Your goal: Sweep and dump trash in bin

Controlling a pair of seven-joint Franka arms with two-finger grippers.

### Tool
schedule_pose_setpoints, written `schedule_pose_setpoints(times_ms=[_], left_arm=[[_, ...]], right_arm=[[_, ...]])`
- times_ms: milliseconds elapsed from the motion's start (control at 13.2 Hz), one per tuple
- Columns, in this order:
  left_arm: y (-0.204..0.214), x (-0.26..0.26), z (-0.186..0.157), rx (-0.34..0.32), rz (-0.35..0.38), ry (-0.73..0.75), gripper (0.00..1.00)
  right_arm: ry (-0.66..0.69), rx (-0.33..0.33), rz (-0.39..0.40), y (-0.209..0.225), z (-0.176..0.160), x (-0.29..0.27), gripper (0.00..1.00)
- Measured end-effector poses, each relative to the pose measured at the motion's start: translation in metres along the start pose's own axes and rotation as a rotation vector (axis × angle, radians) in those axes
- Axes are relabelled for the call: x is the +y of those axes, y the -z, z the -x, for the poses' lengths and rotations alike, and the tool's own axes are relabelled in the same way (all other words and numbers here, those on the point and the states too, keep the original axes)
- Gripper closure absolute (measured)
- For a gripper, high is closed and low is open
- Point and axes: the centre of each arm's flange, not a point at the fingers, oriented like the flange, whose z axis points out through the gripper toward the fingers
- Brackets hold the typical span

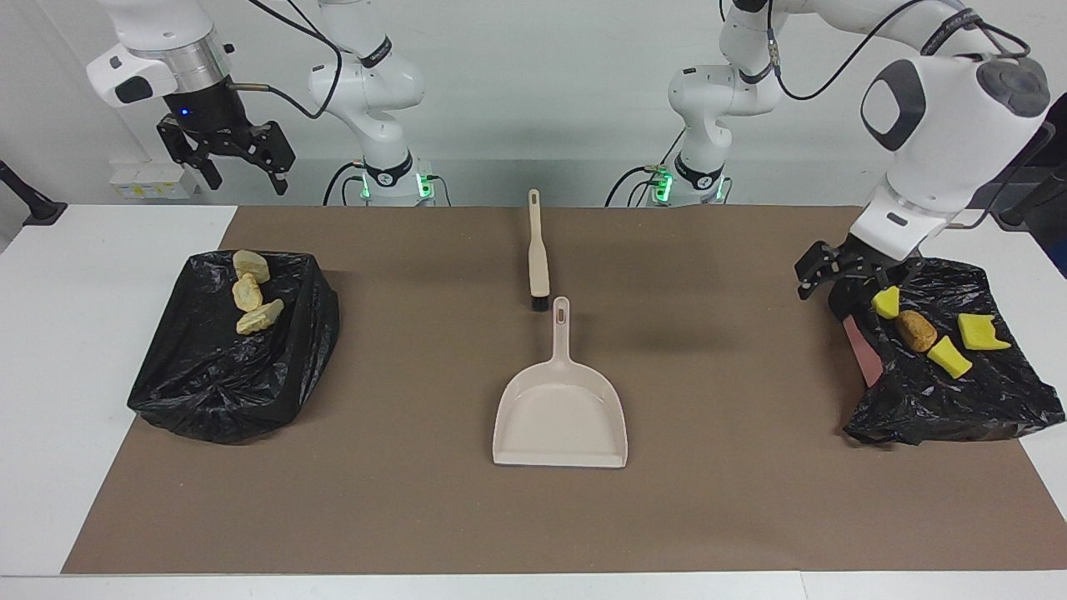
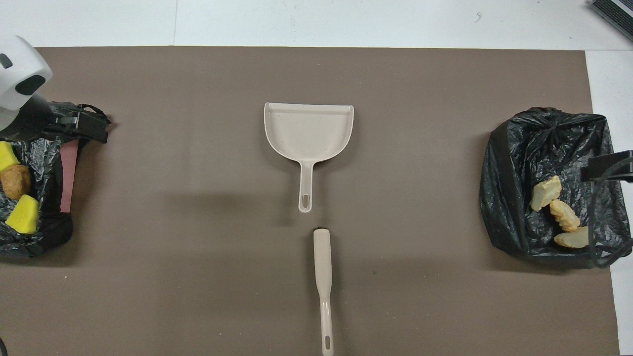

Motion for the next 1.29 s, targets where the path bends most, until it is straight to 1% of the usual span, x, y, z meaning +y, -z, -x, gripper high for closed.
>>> schedule_pose_setpoints(times_ms=[302, 454, 756, 1134, 1285], left_arm=[[0.036, -0.001, 0.03, -0.028, -0.016, -0.003, 0.0], [0.047, 0.0, 0.043, -0.04, -0.017, -0.005, 0.0], [0.048, 0.0, 0.048, -0.052, -0.016, -0.005, 0.0], [0.054, 0.0, 0.058, -0.1, -0.012, -0.004, 0.0], [0.057, 0.001, 0.059, -0.103, -0.012, -0.004, 0.0]], right_arm=[[0.0, 0.0, 0.0, 0.0, 0.0, 0.0, 0.0], [0.0, 0.0, 0.0, 0.0, 0.0, 0.0, 0.0], [0.0, 0.0, 0.0, 0.0, 0.0, 0.0, 0.0], [0.0, 0.0, 0.0, 0.0, 0.0, 0.0, 0.0], [0.0, 0.0, 0.0, 0.0, 0.0, 0.0, 0.0]])
